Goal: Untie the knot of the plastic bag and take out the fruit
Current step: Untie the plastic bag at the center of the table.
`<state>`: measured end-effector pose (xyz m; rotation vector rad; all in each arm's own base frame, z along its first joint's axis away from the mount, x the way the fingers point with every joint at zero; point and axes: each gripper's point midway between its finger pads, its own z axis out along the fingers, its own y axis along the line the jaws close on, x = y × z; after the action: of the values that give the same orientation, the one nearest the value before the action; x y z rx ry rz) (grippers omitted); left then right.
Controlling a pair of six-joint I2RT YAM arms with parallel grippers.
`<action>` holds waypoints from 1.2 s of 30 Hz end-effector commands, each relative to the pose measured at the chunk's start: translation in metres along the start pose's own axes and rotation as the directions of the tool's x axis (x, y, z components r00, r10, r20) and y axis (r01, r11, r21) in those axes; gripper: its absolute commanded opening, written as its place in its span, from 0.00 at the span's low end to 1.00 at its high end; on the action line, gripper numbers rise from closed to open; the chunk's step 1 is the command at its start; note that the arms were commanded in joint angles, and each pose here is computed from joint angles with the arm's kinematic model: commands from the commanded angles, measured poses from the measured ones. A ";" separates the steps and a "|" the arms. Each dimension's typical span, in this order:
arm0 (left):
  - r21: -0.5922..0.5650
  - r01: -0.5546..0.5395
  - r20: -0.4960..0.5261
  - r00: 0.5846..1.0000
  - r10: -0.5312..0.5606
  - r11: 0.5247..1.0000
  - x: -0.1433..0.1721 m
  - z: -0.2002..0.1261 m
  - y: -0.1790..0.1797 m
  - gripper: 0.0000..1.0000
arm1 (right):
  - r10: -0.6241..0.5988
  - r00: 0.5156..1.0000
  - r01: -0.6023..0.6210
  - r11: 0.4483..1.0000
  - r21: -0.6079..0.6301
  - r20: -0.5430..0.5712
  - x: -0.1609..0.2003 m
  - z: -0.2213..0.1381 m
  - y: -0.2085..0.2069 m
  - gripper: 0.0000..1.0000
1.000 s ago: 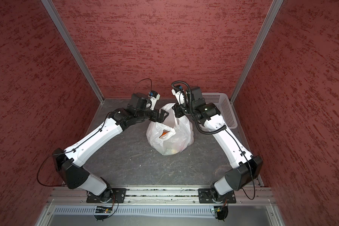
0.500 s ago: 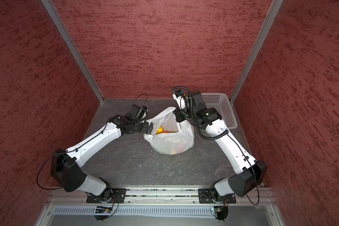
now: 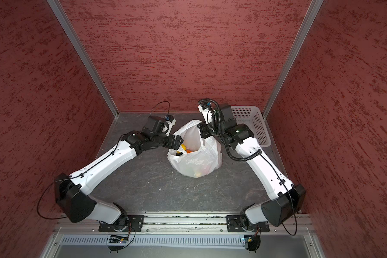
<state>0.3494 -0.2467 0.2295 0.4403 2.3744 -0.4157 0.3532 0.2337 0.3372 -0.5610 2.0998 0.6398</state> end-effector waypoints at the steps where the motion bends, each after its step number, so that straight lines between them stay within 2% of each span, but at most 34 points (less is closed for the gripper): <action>1: -0.135 0.041 -0.086 0.995 -0.053 0.990 0.018 0.019 0.021 0.97 | 0.002 0.997 0.000 1.000 -0.021 0.075 -0.016 -0.015 0.009 0.00; 3: -0.198 0.056 -0.100 0.992 -0.077 0.979 0.029 0.025 0.035 0.86 | 0.005 0.997 -0.004 1.000 -0.015 0.079 -0.014 -0.016 0.008 0.00; 5: -0.217 0.089 -0.088 0.990 -0.111 0.972 0.035 0.027 0.046 0.69 | 0.010 0.997 -0.008 1.000 -0.013 0.081 -0.012 -0.017 0.008 0.00; 7: -0.200 0.136 -0.062 0.987 -0.151 0.970 0.037 0.026 0.053 0.48 | 0.016 0.997 -0.015 1.000 -0.012 0.079 -0.009 -0.017 0.008 0.00; 9: -0.171 0.163 -0.038 0.984 -0.172 0.972 0.035 0.023 0.056 0.34 | 0.020 0.997 -0.019 1.000 -0.011 0.073 -0.005 -0.016 0.007 0.00; 13: -0.151 0.158 -0.010 0.987 -0.162 0.976 0.028 0.012 0.054 0.01 | 0.022 0.999 -0.022 1.000 0.000 0.040 0.007 -0.005 0.001 0.00; 18: -0.117 0.189 0.027 0.982 -0.187 0.975 0.023 -0.006 0.047 0.00 | 0.016 1.000 -0.015 0.999 0.038 -0.021 0.024 0.015 -0.012 0.00; 19: -0.093 0.196 0.030 0.980 -0.194 0.976 0.022 -0.009 0.042 0.00 | 0.011 0.999 -0.010 0.999 0.049 -0.035 0.025 0.018 -0.015 0.09; 22: -0.053 0.218 0.003 0.976 -0.218 0.975 0.024 -0.014 0.028 0.00 | 0.003 0.998 0.001 0.998 0.070 -0.059 0.020 0.014 -0.016 0.51; 23: -0.043 0.228 -0.007 0.973 -0.229 0.973 0.025 -0.016 0.024 0.00 | 0.005 0.998 -0.001 0.998 0.070 -0.063 0.019 0.010 -0.015 0.60; 26: -0.043 0.282 -0.032 0.958 -0.283 0.958 0.029 -0.020 0.018 0.00 | 0.026 0.998 -0.024 0.999 0.048 -0.051 0.013 -0.006 -0.006 0.79; 30: -0.043 0.341 -0.062 0.937 -0.343 0.939 0.032 -0.025 0.014 0.00 | 0.065 0.998 -0.064 0.996 -0.061 0.016 0.000 -0.040 0.023 0.91; 36: -0.005 0.400 -0.079 0.914 -0.399 0.917 0.027 -0.035 0.004 0.00 | 0.050 0.999 -0.044 0.973 -0.229 0.021 -0.011 -0.070 0.078 0.96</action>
<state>0.3185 -0.2188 0.2209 0.0120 2.5390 -0.5321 0.3003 0.2356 0.3788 -0.5655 2.0601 0.7873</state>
